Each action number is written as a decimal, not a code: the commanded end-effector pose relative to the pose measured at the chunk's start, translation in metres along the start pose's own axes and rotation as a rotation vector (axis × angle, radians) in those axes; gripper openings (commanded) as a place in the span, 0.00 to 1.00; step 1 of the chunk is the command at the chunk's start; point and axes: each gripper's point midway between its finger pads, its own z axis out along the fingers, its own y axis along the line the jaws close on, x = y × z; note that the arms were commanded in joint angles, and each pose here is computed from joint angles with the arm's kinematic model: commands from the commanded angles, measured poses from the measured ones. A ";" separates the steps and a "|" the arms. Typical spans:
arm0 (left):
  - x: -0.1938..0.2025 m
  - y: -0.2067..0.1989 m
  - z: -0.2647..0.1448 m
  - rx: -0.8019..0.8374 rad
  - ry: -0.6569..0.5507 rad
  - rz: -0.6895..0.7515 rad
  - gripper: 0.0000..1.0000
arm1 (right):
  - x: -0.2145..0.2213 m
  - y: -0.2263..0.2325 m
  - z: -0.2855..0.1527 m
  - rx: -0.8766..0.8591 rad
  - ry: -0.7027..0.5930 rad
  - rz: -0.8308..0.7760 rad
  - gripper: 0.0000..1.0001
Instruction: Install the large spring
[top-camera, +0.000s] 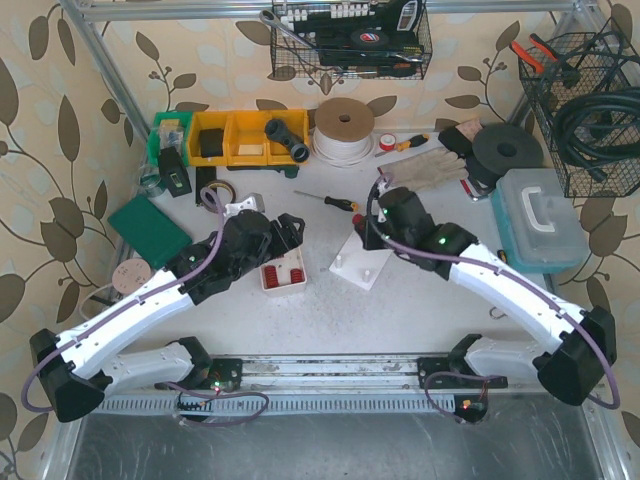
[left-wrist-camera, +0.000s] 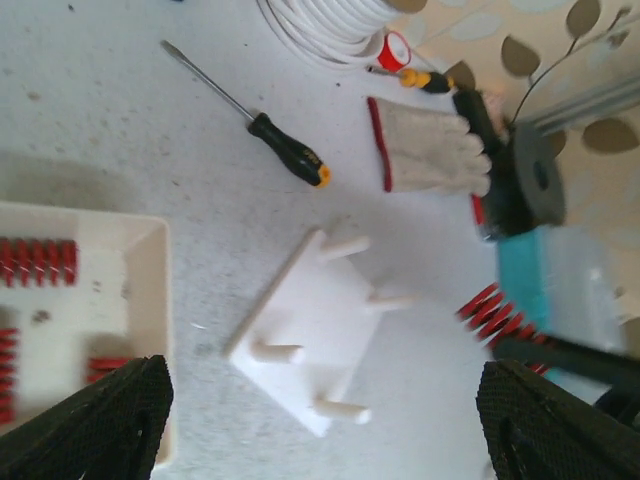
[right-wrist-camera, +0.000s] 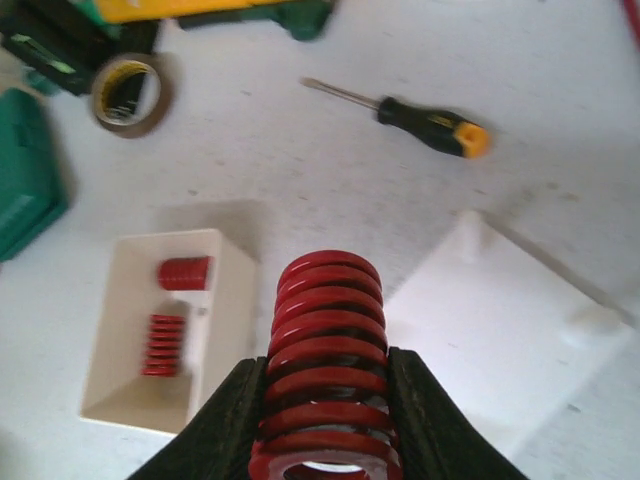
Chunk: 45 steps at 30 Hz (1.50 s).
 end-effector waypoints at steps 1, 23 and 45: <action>0.003 0.022 -0.001 -0.084 0.010 0.402 0.86 | 0.032 -0.044 -0.003 0.084 0.253 -0.026 0.00; 0.006 0.059 -0.004 0.071 -0.190 0.410 0.91 | -0.035 -0.052 0.037 0.188 0.433 -0.297 0.00; -0.009 0.029 -0.001 0.083 -0.232 0.586 0.96 | -0.043 -0.060 0.068 0.148 0.534 -0.245 0.00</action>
